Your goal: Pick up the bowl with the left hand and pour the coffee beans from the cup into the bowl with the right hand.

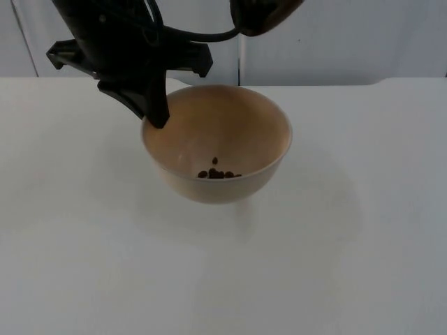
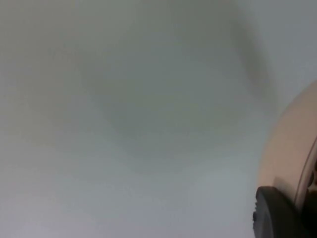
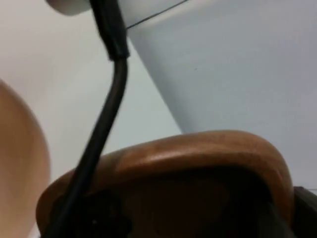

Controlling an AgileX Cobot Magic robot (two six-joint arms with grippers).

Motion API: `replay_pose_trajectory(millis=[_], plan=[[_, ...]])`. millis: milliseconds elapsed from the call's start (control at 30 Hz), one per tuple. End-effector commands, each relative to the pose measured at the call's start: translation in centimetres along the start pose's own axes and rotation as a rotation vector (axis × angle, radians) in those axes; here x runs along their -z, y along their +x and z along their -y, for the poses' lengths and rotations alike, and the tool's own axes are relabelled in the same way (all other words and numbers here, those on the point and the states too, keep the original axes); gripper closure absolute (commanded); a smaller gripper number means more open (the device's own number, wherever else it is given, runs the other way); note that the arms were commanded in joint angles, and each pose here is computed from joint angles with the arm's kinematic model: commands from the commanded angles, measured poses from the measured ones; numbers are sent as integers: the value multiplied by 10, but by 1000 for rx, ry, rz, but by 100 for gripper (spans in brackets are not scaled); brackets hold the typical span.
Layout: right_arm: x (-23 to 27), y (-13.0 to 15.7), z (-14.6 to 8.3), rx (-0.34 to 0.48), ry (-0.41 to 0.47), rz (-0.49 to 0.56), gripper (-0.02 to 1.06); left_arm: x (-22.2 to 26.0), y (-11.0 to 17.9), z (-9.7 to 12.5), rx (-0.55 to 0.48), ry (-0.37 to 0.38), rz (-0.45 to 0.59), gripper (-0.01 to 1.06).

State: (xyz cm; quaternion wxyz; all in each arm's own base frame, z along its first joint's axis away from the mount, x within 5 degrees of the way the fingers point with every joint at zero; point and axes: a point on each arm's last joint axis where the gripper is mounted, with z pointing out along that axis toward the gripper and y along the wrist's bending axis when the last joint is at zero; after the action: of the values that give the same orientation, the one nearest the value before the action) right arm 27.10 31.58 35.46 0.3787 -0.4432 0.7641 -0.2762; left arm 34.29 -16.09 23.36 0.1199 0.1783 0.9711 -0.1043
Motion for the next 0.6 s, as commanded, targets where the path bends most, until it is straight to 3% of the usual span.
replay_pose_trajectory(millis=[0, 200, 333, 367, 500, 567], plan=[[-1, 4, 7, -57, -45, -8, 104, 3, -2, 3, -1, 9, 17, 105], [-3, 14, 21, -138, -113, -30, 104, 3, -2, 3, -1, 9, 17, 105], [-6, 29, 42, -263, -216, -60, 104, 3, -2, 3, -1, 9, 17, 105], [-6, 29, 42, -263, -216, -60, 104, 3, -2, 3, -1, 9, 17, 105], [-17, 46, 60, -396, -347, -102, 104, 3, -2, 3, 2, 13, 15, 105], [-21, 49, 63, -419, -363, -112, 104, 3, -1, 3, 2, 13, 13, 105]])
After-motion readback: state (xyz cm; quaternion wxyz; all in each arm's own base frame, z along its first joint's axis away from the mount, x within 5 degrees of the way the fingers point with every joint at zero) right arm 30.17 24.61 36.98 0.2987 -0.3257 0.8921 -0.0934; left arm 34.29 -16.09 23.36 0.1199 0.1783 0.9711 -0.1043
